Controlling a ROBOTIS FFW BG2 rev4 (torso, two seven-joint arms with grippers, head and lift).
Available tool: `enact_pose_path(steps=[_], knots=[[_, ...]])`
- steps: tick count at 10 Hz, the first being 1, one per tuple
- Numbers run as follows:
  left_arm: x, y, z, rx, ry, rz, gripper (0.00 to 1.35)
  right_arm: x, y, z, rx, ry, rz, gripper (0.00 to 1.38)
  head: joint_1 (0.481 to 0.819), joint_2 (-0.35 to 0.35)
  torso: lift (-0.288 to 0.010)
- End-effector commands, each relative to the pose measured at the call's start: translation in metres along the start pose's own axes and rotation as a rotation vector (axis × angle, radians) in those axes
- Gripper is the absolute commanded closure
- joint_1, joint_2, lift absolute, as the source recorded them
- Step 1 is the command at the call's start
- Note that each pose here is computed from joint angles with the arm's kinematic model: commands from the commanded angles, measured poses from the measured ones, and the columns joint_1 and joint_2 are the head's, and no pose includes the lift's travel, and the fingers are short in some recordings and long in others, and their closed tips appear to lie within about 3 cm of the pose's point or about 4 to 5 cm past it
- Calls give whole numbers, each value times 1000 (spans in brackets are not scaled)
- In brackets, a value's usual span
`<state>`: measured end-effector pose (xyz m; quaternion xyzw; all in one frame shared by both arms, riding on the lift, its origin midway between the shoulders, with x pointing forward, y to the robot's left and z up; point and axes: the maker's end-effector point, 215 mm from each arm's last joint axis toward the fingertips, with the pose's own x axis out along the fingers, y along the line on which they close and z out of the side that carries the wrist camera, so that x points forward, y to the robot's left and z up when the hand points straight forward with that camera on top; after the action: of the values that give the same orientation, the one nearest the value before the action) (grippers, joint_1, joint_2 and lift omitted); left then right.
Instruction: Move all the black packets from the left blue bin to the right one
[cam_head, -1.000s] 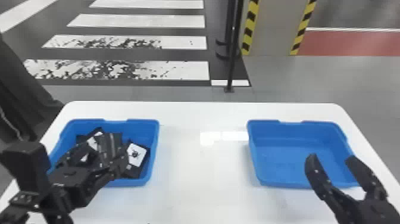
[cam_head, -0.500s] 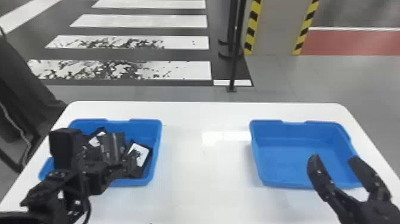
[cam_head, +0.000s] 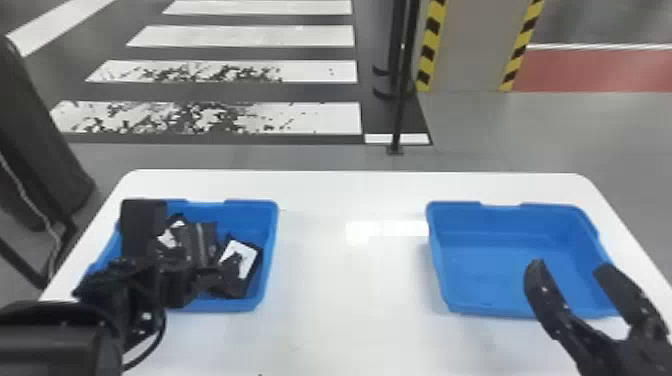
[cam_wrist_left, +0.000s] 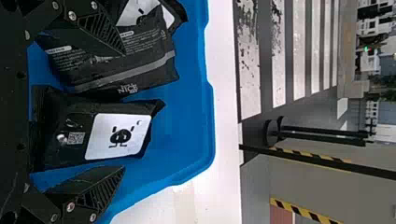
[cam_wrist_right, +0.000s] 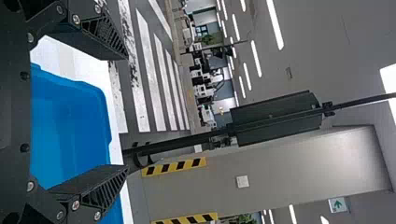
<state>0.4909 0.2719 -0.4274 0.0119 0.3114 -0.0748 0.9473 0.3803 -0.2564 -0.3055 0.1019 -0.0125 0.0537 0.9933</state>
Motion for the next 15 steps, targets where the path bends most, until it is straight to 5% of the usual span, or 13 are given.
enact_pose_path(steps=[1,6,7,9,11,15], knots=[[5,-3,-2,17,33,4,182,1,0,2,-4,-4,-1,205,695,20,-140],[18,-27,-25,22,145,-64,205,3,0,0,14,-5,-2,205,695,-15,-140],[21,-31,-29,21,161,-82,289,4,1,1,30,-9,0,205,695,-16,-140],[19,-31,-41,25,224,-80,795,4,3,-1,38,-7,2,205,695,-20,-140],[17,-26,-49,30,241,-69,1142,4,1,-4,58,-5,-2,205,695,-18,-140],[2,-2,-43,50,193,-9,1211,4,2,-4,80,-8,0,205,695,-3,-140]])
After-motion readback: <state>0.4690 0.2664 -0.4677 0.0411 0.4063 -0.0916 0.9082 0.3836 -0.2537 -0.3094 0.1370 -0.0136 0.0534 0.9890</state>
